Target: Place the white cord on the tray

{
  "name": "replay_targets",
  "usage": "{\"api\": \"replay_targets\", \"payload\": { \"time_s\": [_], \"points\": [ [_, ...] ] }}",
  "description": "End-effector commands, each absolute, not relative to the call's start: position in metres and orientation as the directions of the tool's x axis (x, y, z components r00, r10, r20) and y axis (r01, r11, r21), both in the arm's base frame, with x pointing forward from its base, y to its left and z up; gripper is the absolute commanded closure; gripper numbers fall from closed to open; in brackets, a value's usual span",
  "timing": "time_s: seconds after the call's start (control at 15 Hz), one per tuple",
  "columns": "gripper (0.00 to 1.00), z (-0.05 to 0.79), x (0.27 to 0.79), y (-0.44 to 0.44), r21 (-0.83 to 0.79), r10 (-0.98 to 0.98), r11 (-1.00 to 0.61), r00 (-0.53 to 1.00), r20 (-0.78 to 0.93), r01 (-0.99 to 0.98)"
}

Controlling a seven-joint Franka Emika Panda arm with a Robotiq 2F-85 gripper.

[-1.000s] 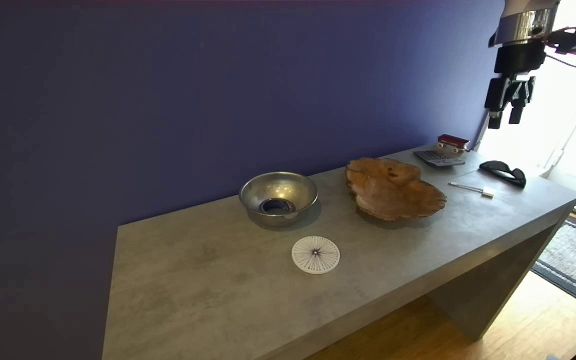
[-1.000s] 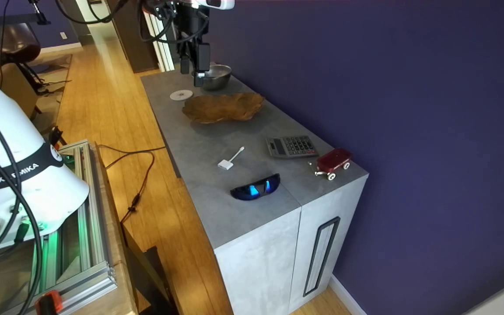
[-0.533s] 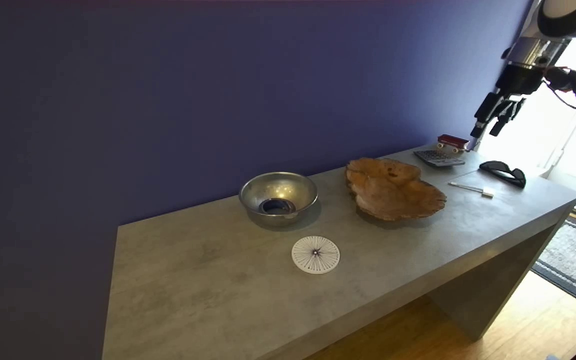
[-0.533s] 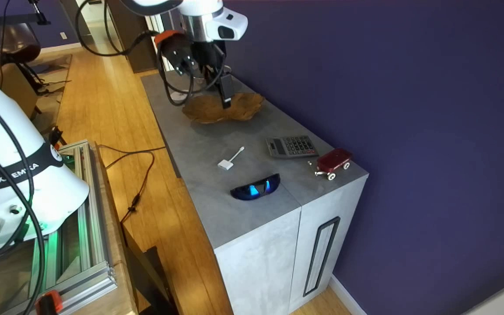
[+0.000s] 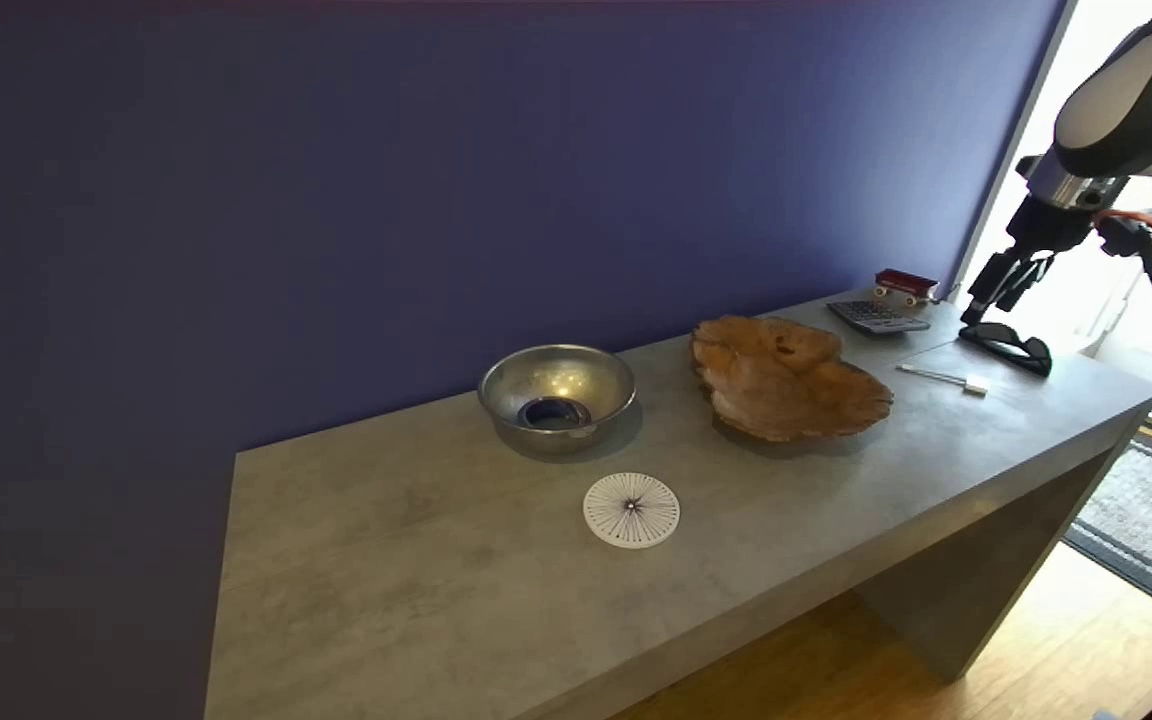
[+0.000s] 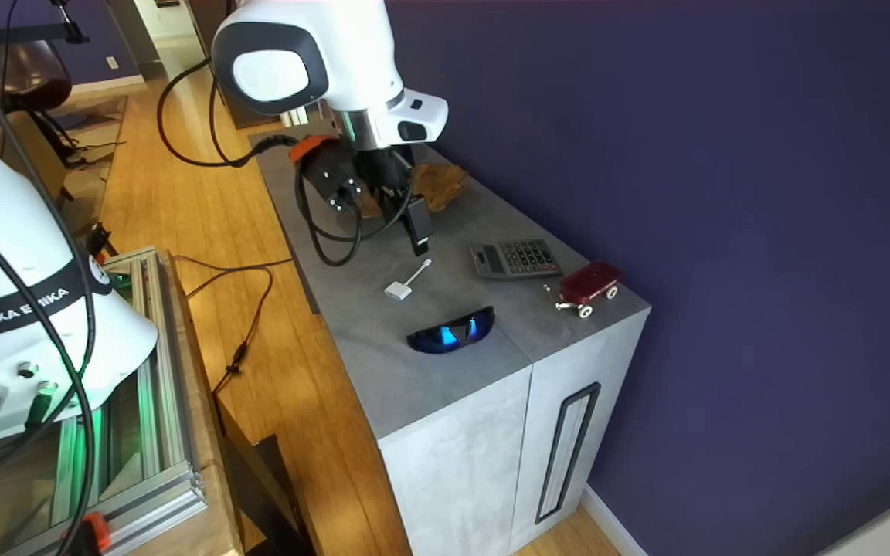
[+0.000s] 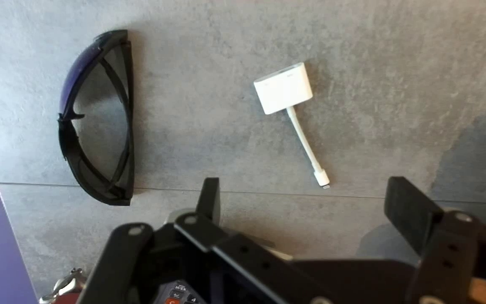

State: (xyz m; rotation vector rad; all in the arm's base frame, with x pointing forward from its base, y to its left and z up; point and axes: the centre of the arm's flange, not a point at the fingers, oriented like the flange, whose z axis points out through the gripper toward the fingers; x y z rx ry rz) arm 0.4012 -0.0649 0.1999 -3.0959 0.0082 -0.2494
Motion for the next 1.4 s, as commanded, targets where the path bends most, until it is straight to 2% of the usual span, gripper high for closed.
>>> {"api": "replay_targets", "payload": {
  "time_s": [0.0,0.33,0.67,1.0,1.33],
  "points": [
    [0.00,0.183,0.395,-0.068,-0.022,0.044,-0.999,0.987,0.156,0.048],
    [0.00,0.161,0.382,-0.058,-0.009,0.244,-0.969,0.961,0.128,0.247],
    [0.00,0.148,0.389,-0.029,0.114,0.407,-0.913,0.895,0.183,0.392],
    [0.00,0.151,0.396,-0.029,0.091,0.370,-0.929,0.911,0.182,0.360],
    [0.00,0.130,0.406,-0.023,0.095,0.394,-0.917,0.916,0.071,0.387]
  ]
}}
